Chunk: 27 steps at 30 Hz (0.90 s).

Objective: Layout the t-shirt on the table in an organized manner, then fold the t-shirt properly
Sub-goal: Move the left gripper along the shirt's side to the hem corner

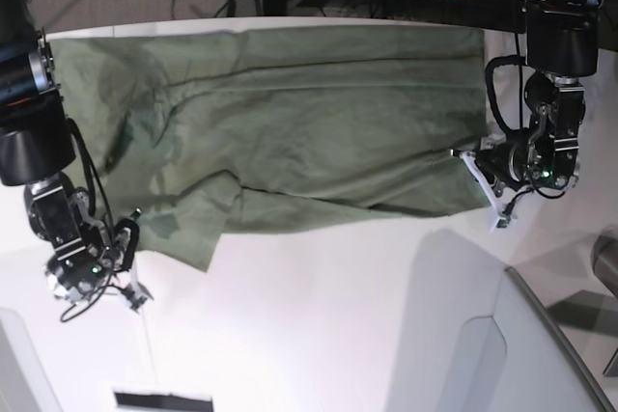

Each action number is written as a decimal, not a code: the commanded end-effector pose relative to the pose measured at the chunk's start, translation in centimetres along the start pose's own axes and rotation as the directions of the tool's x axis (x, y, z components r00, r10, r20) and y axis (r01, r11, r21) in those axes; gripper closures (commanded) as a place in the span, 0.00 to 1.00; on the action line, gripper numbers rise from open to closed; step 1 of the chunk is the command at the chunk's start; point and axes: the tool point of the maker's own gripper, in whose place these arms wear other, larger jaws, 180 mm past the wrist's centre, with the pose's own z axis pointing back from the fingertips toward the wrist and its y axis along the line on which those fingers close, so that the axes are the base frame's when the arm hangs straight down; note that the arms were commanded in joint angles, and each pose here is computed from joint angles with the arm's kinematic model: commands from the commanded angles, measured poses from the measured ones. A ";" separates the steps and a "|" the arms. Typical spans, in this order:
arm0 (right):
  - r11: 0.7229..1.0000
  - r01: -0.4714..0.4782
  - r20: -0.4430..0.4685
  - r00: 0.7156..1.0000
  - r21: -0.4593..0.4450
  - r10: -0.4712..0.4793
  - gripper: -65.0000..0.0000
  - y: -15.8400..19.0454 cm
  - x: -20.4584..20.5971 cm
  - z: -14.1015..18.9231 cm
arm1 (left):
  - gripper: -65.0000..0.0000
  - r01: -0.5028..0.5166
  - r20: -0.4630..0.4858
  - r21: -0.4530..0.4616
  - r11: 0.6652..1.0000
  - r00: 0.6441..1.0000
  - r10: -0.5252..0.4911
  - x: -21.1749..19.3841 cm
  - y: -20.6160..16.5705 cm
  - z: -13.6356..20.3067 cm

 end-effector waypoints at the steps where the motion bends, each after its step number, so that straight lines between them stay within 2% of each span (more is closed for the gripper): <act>1: 0.999 0.009 0.032 0.999 -0.043 -0.008 1.00 -2.1 1.3 1.0 | 0.92 -0.002 0.034 0.027 1.000 0.999 0.001 1.5 1.1 0.9; 4: 0.999 0.007 0.032 0.999 -0.043 -0.006 1.00 -2.0 1.3 1.0 | 0.60 -0.029 0.049 0.039 0.999 0.998 0.028 2.1 1.9 1.8; 6: 0.999 0.006 0.031 0.999 -0.043 -0.005 1.00 -2.0 1.3 1.0 | 0.49 -0.043 0.102 0.055 0.998 0.994 0.037 3.7 2.7 3.3; 9: 0.999 0.006 0.031 0.999 -0.043 -0.005 1.00 -2.0 1.3 1.0 | 0.48 -0.090 0.134 0.081 0.993 0.988 0.079 4.3 4.4 4.5; 12: 0.999 0.006 0.031 0.999 -0.043 -0.005 1.00 -2.0 1.3 1.0 | 0.48 -0.131 0.129 0.079 0.988 0.984 0.120 4.5 5.3 4.1; 17: 0.999 0.006 0.031 0.999 -0.043 -0.005 1.00 -2.0 1.3 1.0 | 0.49 -0.225 0.141 0.051 0.973 0.966 0.216 4.7 6.6 1.7; 23: 0.999 0.004 0.028 1.000 -0.043 -0.003 1.00 -2.0 1.3 1.0 | 0.49 -0.271 0.185 0.031 0.962 0.947 0.261 5.7 7.1 0.7; 27: 0.999 0.005 0.026 1.000 -0.045 -0.004 1.00 -2.1 1.1 1.0 | 0.49 -0.323 0.183 0.015 0.946 0.931 0.315 5.7 7.6 -0.4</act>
